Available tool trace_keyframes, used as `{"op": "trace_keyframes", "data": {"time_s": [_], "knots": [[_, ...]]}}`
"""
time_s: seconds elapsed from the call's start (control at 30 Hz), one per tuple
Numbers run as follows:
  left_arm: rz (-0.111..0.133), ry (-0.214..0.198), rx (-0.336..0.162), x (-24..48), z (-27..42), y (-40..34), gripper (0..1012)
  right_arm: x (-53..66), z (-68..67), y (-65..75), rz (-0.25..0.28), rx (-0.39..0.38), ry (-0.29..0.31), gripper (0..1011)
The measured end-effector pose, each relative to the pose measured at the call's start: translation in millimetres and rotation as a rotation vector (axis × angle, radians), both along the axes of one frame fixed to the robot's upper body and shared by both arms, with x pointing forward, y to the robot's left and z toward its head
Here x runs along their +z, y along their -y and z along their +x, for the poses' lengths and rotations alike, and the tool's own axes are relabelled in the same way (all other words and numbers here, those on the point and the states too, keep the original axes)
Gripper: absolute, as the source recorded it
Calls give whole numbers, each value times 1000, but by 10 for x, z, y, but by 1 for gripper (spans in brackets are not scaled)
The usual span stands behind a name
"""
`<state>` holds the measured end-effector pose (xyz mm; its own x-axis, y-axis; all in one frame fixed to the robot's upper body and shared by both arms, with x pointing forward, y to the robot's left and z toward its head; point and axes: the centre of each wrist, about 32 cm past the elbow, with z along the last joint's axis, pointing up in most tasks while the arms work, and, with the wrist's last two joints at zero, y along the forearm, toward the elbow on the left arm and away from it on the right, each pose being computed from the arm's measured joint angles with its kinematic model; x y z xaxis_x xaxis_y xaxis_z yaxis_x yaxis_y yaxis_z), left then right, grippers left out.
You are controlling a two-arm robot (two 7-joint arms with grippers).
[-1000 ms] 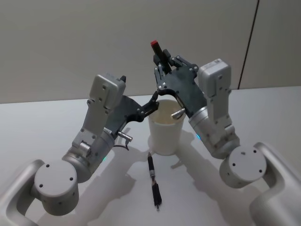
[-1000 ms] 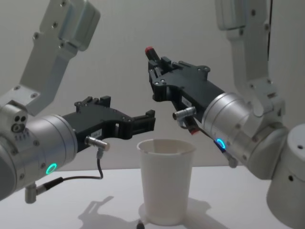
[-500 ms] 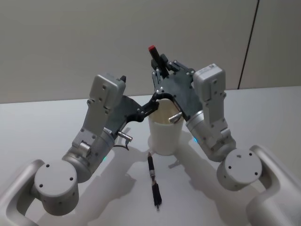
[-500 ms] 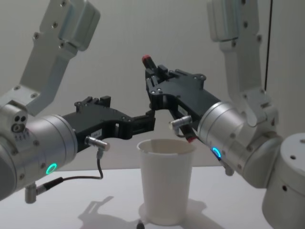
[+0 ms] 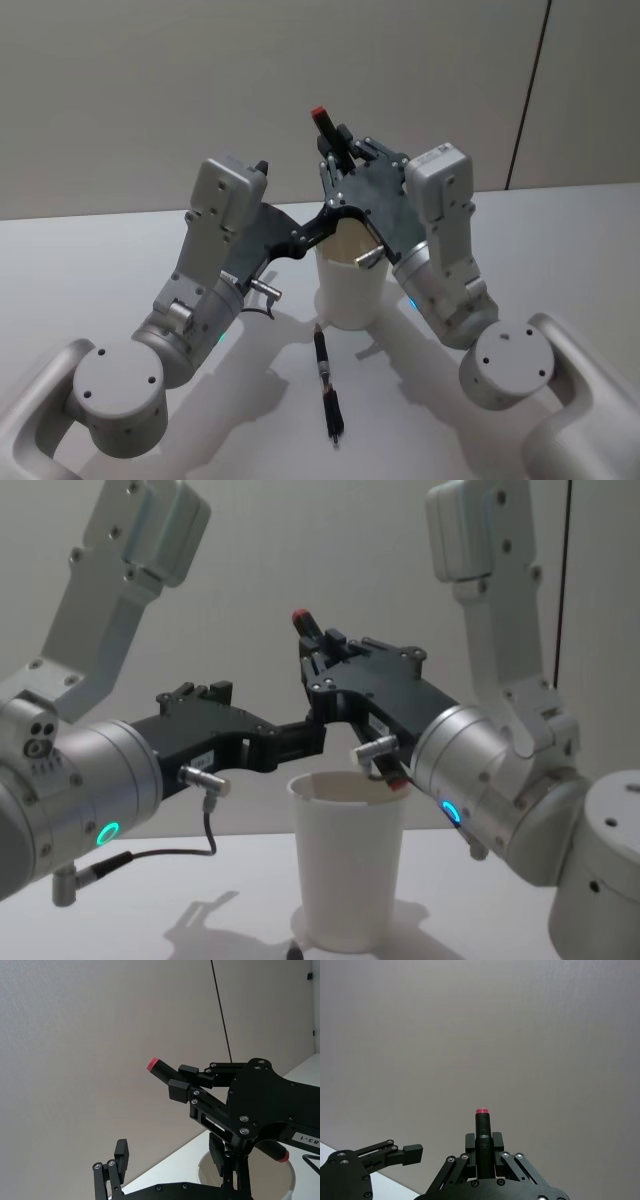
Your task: Place the pen into the pen holder.
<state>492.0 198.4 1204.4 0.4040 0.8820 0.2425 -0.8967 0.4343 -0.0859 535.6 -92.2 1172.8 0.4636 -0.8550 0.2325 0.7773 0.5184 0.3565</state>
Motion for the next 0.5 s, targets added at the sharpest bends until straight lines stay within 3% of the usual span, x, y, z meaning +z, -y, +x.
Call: {"op": "trace_keyframes", "data": {"time_s": [0.27, 0.5], "knots": [[0, 0, 0, 0, 0, 0, 1001, -8, -3, -5, -2, 2, -3, 185], [0, 0, 0, 0, 0, 0, 1001, -13, -5, -6, -3, 2, -4, 341]]}}
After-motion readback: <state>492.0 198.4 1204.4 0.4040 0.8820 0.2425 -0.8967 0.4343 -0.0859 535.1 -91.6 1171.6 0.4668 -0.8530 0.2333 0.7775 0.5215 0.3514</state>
